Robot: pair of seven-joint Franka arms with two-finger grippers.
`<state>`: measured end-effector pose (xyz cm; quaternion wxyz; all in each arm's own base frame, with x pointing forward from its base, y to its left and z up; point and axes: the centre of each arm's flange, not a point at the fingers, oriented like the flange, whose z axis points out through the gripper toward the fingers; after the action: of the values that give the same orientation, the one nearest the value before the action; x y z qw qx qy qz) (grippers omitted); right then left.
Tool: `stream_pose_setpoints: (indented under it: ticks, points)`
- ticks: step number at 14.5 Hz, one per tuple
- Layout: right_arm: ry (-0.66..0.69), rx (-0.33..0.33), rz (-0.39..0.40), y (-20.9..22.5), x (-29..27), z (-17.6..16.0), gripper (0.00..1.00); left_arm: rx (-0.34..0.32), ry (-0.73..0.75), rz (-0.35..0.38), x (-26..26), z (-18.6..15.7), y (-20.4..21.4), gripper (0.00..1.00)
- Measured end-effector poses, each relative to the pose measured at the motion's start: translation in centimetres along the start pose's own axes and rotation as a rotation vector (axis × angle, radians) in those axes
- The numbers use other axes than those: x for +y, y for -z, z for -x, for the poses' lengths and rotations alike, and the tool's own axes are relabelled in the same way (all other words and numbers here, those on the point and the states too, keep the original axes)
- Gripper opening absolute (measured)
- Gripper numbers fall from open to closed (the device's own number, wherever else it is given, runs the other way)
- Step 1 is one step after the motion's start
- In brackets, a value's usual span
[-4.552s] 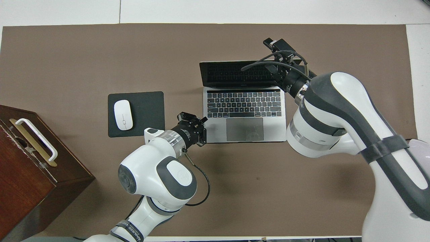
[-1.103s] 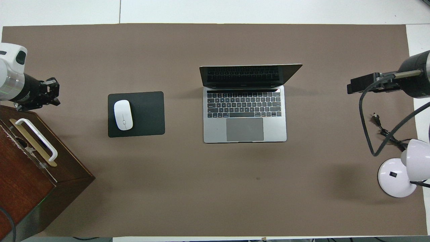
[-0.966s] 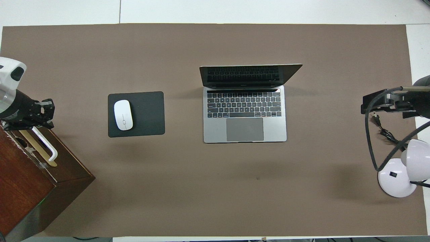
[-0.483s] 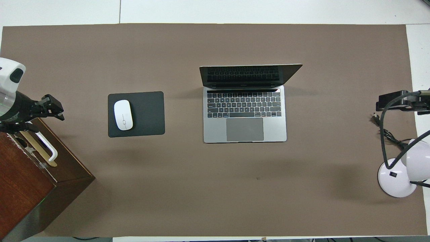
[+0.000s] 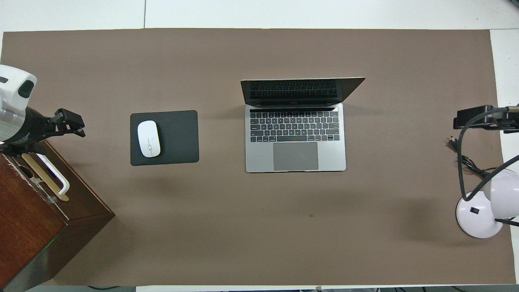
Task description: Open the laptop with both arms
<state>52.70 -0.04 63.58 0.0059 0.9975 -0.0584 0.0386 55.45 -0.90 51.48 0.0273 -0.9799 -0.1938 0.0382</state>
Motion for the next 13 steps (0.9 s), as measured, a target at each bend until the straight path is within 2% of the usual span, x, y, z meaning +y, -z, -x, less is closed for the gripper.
stream_pose_setpoints:
  ticks: [7, 10, 13]
  points:
    - [-0.015, -0.001, -0.011, -0.2, 1.1, -0.2, 1.0, 0.023, -0.032, 0.008, 1.7, 0.5, 0.3, 1.0]
    - [-0.015, 0.007, -0.012, -0.4, 1.0, -0.8, 1.0, 0.048, -0.045, 0.021, 2.2, 0.7, 1.8, 1.0]
    - [-0.015, 0.012, -0.012, -0.3, 1.0, -1.3, 1.0, 0.073, -0.197, 0.025, 2.0, 0.9, 3.6, 1.0]
